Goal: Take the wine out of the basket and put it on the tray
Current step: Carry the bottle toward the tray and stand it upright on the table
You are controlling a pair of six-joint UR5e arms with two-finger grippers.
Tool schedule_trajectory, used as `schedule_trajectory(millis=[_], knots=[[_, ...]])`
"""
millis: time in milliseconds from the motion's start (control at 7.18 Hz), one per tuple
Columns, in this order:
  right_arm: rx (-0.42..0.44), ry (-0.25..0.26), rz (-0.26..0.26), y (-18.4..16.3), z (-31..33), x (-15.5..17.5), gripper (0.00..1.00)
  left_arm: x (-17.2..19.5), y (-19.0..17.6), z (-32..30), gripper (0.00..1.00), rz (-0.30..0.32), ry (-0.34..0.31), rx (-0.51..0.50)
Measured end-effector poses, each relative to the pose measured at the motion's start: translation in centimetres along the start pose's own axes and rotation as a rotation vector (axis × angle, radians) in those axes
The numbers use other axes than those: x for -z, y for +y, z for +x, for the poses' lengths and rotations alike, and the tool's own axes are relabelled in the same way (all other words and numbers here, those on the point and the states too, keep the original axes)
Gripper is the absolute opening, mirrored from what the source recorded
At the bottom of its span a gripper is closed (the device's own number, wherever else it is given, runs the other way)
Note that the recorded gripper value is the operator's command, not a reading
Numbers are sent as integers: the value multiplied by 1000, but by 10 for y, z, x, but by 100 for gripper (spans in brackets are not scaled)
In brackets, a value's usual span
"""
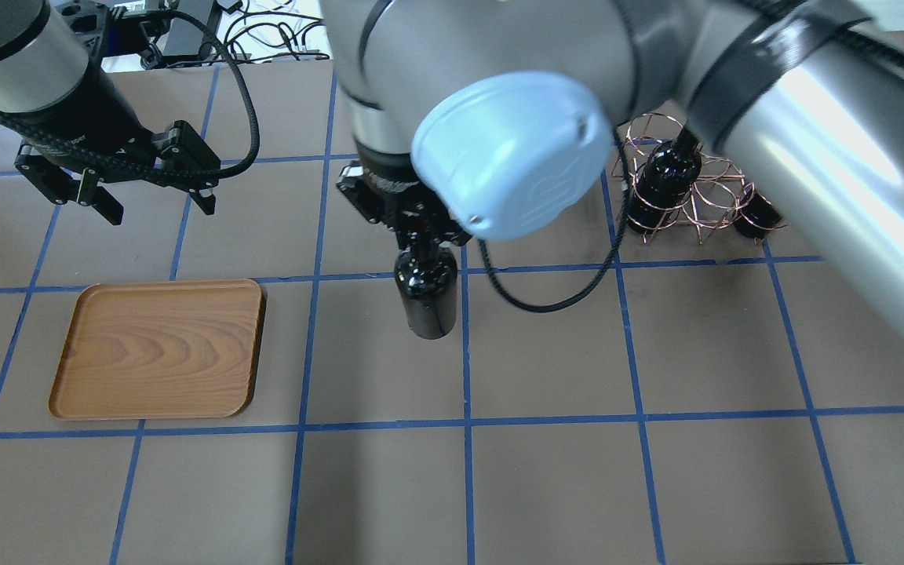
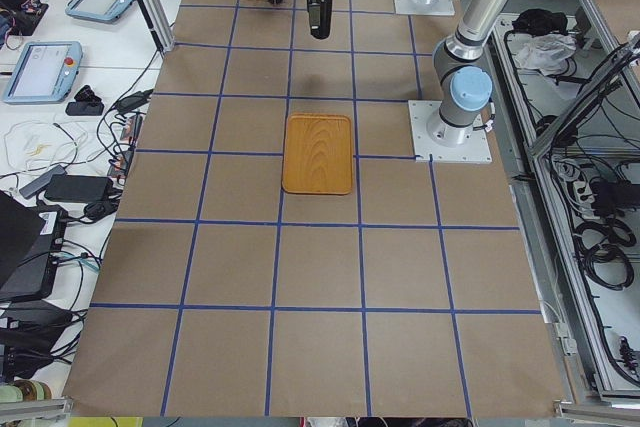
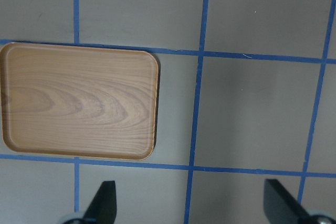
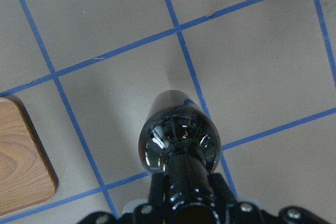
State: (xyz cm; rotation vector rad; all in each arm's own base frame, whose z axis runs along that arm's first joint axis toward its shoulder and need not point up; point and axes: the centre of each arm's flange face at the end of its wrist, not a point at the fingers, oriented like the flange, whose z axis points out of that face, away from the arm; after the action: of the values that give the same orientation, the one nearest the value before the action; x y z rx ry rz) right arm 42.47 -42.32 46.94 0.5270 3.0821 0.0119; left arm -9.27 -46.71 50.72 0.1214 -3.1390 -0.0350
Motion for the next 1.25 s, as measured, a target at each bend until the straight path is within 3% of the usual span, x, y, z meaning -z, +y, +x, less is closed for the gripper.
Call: schedule_trajectory(millis=[418,975,1114,1253], knots=[[-27,-13,5,35,-27,-53,29,0,0,-2,100,0,-14,-1],[-29,-4,-6,40,-30,-68,30,-1,0,-3,100,-1,-22,-1],[-29,-2,-8,41,-30,-70,32,-1,0,-3,100,-2,-22,-2],[-28,2,-10,41,-30,-73,40,-1,0,-3,100,-2,-23,-3]])
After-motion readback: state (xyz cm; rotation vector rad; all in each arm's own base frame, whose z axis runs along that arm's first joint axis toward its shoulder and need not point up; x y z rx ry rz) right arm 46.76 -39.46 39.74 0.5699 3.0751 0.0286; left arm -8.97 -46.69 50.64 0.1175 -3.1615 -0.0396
